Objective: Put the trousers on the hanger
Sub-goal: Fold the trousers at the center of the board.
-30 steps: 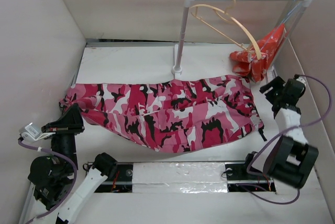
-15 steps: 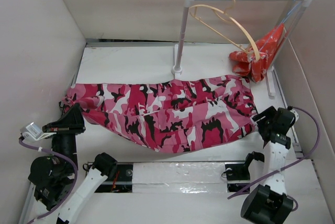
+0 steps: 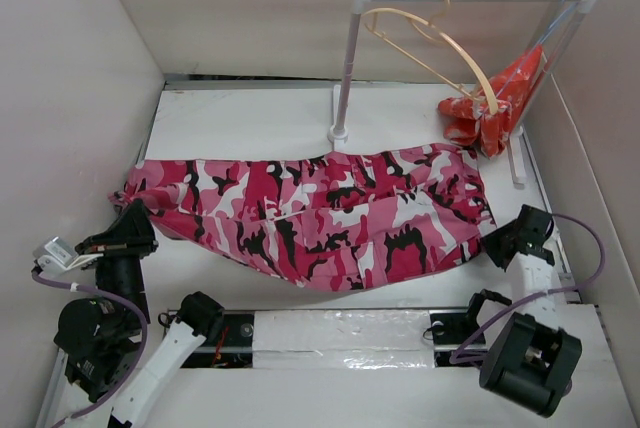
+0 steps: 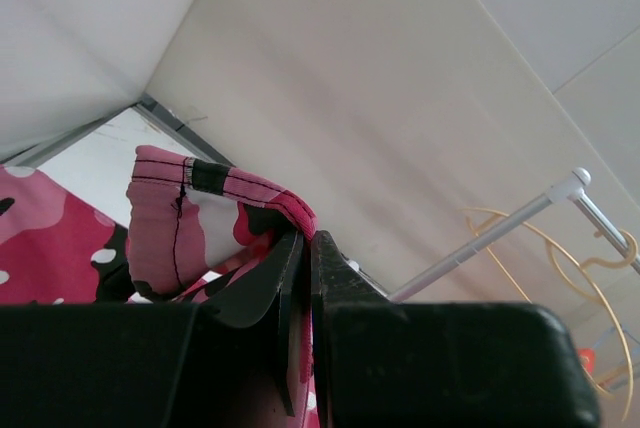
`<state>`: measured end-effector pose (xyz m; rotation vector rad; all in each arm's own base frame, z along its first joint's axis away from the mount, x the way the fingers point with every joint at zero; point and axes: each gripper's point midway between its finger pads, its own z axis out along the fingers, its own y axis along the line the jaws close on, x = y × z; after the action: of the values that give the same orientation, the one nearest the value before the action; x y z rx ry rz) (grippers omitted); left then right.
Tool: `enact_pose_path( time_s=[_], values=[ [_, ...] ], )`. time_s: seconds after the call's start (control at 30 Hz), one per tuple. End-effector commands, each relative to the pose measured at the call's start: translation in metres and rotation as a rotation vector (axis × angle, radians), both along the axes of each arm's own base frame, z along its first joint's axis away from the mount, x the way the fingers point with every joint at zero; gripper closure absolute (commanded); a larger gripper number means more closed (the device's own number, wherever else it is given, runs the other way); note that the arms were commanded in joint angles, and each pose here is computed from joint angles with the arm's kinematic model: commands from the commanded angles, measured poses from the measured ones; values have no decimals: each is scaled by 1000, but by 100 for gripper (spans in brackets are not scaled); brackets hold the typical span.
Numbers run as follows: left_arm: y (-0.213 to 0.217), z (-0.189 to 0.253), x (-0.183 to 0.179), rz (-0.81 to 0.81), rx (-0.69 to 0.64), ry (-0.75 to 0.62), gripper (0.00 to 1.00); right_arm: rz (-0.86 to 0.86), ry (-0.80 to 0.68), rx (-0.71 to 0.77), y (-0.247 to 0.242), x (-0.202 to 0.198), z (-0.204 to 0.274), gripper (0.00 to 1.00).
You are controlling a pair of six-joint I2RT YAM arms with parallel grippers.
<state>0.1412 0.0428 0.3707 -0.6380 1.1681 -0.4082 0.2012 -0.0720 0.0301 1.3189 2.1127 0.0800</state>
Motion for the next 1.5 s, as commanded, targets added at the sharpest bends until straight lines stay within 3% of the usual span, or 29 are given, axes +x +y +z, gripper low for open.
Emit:
enact_pose_path(
  time_s=[0.0,0.03,0.1,0.23,0.4,0.57,0.8,0.93,1.03,1.13,1.23,1.27,1.33,1.47],
  values=[
    [54,21,-66,68,-183,-237,100,6,-57,-49,-11,20,6,60],
    [56,21,-67,76,-190,-236,100,8,-66,-59,-13,23,9,72],
    [59,20,-68,91,-196,-229,100,4,-91,-83,-20,32,20,85],
    [62,17,-68,105,-205,-218,100,-5,-139,-106,-31,44,48,100],
    [65,15,-68,123,-211,-206,100,-94,-106,-231,-58,27,96,100],
    [85,10,-77,194,-256,-184,100,-180,-206,-398,-70,-3,163,100],
    [116,3,-81,233,-341,-119,100,-151,-225,-456,-54,-35,199,100],
    [105,4,-68,219,-287,-76,100,-119,-281,-532,-46,-44,232,100],
    [86,1,-51,194,-213,-7,100,-89,-239,-625,-53,-48,247,100],
    [59,-15,-24,165,-162,97,100,-3,-221,-667,-53,-32,248,100],
    [50,-24,-13,171,-121,156,100,78,-227,-622,-52,5,238,100],
    [50,-40,-10,200,-75,234,100,104,-193,-592,-55,22,228,100],
    [54,-34,-9,207,-142,218,100,132,-209,-567,-57,47,227,100],
    [46,-42,5,259,-21,292,100,167,-205,-537,-66,92,224,100]
  ],
)
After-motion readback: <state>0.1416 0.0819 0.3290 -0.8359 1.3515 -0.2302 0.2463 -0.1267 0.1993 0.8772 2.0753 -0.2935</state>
